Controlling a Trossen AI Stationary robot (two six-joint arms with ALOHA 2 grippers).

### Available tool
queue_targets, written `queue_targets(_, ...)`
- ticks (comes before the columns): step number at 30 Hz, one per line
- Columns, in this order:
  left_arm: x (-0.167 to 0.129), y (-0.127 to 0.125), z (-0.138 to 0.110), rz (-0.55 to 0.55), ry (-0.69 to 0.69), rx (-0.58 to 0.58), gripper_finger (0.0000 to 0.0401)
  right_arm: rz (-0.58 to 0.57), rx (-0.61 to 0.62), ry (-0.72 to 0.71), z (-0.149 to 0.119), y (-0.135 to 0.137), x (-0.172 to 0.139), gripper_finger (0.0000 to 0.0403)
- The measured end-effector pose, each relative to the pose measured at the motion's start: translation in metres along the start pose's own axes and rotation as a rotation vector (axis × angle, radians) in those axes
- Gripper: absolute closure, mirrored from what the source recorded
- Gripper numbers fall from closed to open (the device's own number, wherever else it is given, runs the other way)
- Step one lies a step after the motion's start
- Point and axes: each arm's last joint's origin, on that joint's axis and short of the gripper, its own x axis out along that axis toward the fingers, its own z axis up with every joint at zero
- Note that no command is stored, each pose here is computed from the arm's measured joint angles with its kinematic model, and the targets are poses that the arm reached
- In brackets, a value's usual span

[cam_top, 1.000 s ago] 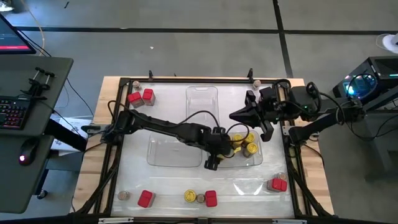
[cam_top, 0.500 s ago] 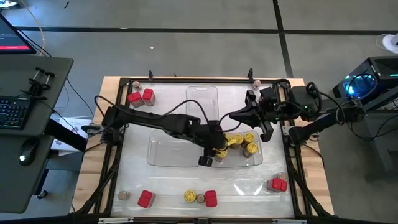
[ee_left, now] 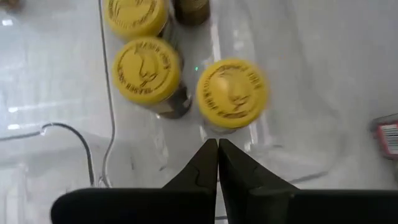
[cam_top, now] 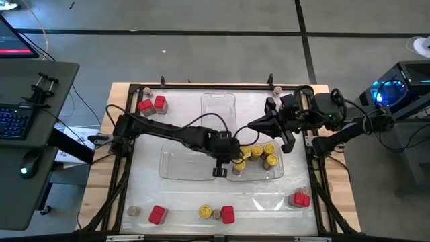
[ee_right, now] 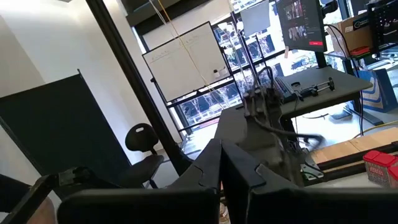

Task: Sort spices by type
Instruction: Put the yellow seasoning bottle into the bottom right transparent bin

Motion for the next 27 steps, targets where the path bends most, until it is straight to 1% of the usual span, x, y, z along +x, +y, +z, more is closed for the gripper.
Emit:
queue_targets(5,0.025,0.003,-0.007,0.003,0.070,-0.029,0.0401,0.000,0.000,0.000,0.000,0.000,0.000,0.0402)
queue_targets(11,0.033,-0.002,-0.007,-0.002,0.071,-0.038,0.0401,0.000,-0.003,0.000,0.000,0.000,0.000,0.0402)
queue_targets(15,0.036,-0.005,-0.006,-0.050,0.066,-0.037,0.0401,0.001,-0.003,-0.003,0.000,0.000,0.000,0.0402)
queue_targets(20,0.042,-0.010,-0.002,-0.057,0.017,-0.030,0.0401,-0.024,-0.004,-0.016,0.001,-0.001,0.000,0.0402)
queue_targets(27,0.053,-0.011,0.009,-0.055,-0.102,-0.045,0.0401,-0.052,-0.010,-0.030,0.001,-0.001,0.000,0.0402)
